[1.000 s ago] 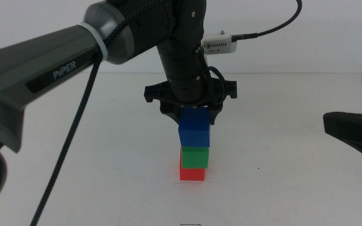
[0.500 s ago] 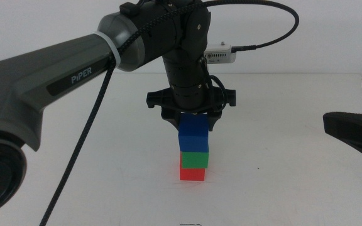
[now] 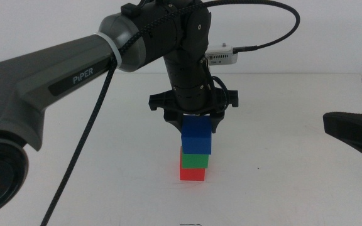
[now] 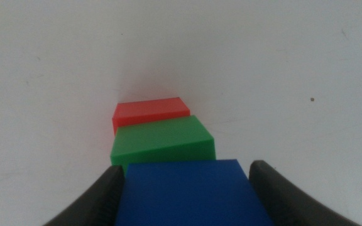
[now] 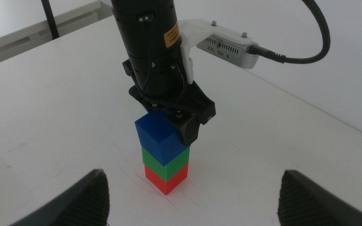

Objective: Stack red cubes first, then green, then blue cubes in a specific spot.

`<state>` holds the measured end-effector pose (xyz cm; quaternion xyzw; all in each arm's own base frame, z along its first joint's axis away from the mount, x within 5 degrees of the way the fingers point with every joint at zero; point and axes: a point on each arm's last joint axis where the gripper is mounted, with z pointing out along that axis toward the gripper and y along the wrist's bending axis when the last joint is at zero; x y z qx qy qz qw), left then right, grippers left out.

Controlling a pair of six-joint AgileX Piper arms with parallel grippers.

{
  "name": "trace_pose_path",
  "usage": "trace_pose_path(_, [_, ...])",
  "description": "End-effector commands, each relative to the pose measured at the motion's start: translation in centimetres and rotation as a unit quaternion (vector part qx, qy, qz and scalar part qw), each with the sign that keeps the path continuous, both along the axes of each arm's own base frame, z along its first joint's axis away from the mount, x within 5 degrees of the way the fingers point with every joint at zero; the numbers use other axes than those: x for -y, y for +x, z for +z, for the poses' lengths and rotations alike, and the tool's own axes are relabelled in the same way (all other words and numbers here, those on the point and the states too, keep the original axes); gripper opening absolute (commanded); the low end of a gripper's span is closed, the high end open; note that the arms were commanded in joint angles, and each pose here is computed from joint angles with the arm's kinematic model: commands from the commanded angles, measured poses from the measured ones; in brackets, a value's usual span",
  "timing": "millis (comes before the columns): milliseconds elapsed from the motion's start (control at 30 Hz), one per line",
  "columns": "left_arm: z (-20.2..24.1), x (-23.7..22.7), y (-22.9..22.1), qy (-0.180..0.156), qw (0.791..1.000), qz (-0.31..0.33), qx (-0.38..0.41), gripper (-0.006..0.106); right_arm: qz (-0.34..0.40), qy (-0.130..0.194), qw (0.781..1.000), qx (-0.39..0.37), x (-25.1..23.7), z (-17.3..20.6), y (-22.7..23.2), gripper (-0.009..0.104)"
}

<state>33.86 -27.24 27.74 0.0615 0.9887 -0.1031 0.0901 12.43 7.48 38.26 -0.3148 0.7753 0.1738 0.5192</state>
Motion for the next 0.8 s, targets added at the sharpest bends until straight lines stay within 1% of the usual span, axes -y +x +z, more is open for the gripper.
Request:
trace_pose_path(0, [3.25,-0.52,-0.76,-0.019,0.999,0.002,0.029,0.022,-0.013,0.023,0.999,0.033,0.12,1.26,0.15,0.082])
trace_pose_path(167, [3.22,-0.73,-0.64,-0.007,0.999,0.001,0.036,0.040,-0.013,0.023,0.999,0.033,0.12,1.26,0.15,0.082])
trace_pose_path(333, [3.24,-0.69,-0.62,-0.008,0.999,-0.002,0.038,0.055,-0.013,0.023,0.999,0.033,0.12,1.26,0.15,0.082])
trace_pose_path(367, [3.25,-0.66,-0.60,-0.009,0.999,-0.004,0.040,0.064,-0.013,0.023,0.999,0.033,0.12,1.26,0.15,0.082])
trace_pose_path(533, [3.27,-0.64,-0.56,-0.010,0.999,-0.009,0.043,0.081,-0.013,0.023,0.999,0.033,0.12,1.26,0.15,0.082])
trace_pose_path(667, [3.33,-0.62,-0.54,-0.009,0.999,-0.019,0.047,0.092,-0.013,0.023,0.999,0.033,0.12,1.26,0.15,0.082])
trace_pose_path(767, [4.07,-0.65,-0.51,-0.010,0.998,-0.035,0.058,0.094,-0.013,0.023,0.999,0.033,0.12,1.26,0.15,0.082])
